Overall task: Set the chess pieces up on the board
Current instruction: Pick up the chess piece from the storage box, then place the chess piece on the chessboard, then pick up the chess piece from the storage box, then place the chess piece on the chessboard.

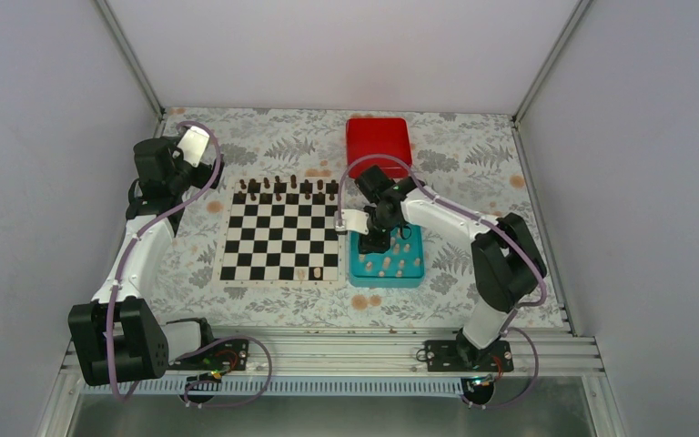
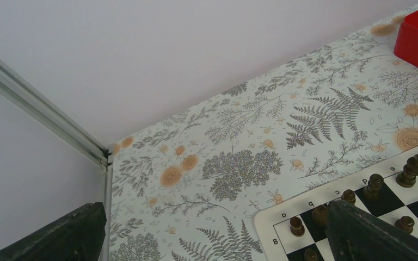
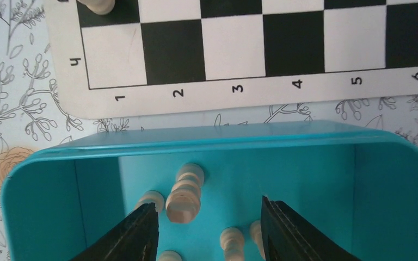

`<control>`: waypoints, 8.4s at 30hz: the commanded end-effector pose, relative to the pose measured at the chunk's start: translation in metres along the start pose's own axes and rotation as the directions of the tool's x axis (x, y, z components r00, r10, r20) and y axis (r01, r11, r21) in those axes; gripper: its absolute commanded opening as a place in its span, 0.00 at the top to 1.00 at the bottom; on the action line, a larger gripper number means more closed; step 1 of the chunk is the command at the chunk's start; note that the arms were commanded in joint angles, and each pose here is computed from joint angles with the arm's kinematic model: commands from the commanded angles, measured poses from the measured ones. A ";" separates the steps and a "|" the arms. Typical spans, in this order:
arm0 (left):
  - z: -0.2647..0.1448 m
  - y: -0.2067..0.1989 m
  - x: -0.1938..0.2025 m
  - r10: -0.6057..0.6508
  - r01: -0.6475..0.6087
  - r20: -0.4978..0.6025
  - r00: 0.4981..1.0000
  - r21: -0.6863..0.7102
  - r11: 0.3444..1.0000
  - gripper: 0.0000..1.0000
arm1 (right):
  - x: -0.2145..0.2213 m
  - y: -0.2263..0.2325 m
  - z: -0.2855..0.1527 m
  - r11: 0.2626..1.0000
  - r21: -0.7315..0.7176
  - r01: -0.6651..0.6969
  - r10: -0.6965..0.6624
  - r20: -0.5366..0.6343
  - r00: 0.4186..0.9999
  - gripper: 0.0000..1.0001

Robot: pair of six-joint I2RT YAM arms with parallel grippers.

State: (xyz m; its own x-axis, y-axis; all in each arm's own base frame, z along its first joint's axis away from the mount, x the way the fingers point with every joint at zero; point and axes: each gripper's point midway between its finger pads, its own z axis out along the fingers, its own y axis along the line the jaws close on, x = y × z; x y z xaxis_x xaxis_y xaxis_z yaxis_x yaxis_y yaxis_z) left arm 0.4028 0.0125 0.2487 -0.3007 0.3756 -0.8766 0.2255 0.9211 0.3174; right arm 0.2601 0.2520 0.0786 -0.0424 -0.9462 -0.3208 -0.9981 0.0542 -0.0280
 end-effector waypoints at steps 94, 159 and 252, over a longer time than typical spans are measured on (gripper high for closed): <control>-0.014 0.016 -0.009 -0.009 0.011 0.057 0.998 -0.036 0.999 0.00 | -0.173 0.080 0.091 0.912 -0.070 0.405 -0.402 0.048 0.914 0.86; -0.010 0.013 -0.004 -0.011 0.012 0.040 0.999 -0.020 1.000 0.00 | 0.079 -0.047 -0.011 0.972 0.136 -0.194 0.203 -0.062 0.977 0.60; -0.043 0.069 0.020 -0.031 0.033 0.022 0.999 -0.107 0.994 0.00 | -0.244 0.056 0.019 0.889 0.001 0.459 -0.456 0.114 0.883 0.93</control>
State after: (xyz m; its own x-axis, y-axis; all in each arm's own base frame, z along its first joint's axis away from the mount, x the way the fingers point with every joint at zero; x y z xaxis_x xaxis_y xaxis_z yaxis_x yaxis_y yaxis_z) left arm 0.3800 0.0894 0.2600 -0.3232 0.3196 -0.8907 0.0855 0.9472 0.3089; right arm 0.2282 0.4747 0.1438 0.3813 -0.8551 -0.3513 -0.9237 -0.3365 -0.1832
